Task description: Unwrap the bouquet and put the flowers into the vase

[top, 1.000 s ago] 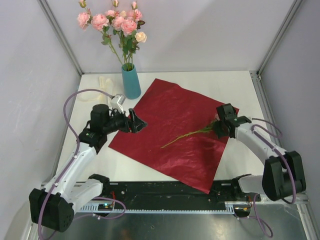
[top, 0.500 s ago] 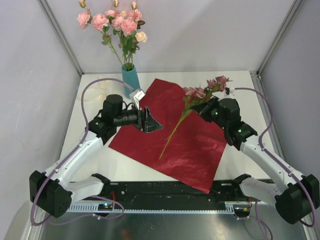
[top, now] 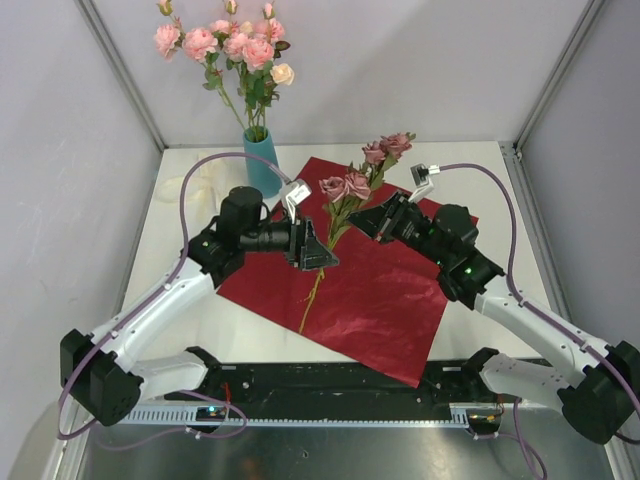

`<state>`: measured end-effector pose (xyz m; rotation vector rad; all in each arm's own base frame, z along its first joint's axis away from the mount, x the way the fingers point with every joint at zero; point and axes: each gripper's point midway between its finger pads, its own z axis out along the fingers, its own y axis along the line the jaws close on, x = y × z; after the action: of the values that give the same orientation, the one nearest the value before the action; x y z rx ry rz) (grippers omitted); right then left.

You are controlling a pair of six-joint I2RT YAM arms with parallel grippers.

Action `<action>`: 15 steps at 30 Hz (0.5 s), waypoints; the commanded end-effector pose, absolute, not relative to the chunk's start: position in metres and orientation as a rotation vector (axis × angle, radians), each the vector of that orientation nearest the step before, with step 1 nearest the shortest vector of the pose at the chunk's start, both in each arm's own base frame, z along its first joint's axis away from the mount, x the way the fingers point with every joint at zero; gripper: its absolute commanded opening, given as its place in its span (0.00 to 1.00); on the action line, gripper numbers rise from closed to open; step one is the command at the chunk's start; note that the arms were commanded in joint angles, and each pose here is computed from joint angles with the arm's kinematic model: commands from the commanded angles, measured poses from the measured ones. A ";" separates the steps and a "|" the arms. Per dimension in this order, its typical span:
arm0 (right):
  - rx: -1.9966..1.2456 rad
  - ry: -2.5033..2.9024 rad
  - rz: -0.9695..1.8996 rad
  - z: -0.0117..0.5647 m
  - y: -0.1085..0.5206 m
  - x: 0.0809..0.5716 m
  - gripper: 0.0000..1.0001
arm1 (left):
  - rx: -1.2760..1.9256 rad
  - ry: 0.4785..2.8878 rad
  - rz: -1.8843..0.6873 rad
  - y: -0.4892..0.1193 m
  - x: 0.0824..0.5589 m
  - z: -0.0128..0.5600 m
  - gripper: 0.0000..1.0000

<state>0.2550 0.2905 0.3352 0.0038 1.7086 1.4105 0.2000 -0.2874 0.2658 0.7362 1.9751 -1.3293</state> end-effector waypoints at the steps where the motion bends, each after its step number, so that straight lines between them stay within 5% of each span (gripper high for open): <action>1: -0.079 1.616 1.455 0.354 0.299 0.248 0.00 | 0.773 1.914 -1.351 -0.295 0.201 0.283 0.59; 15: -0.120 1.663 1.435 0.341 0.309 0.245 0.00 | 0.722 1.922 -1.300 -0.293 0.210 0.283 0.56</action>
<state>0.2468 0.3066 0.3321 -0.0749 1.7042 1.4374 0.2069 -0.2890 0.2564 0.7128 2.0097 -1.3021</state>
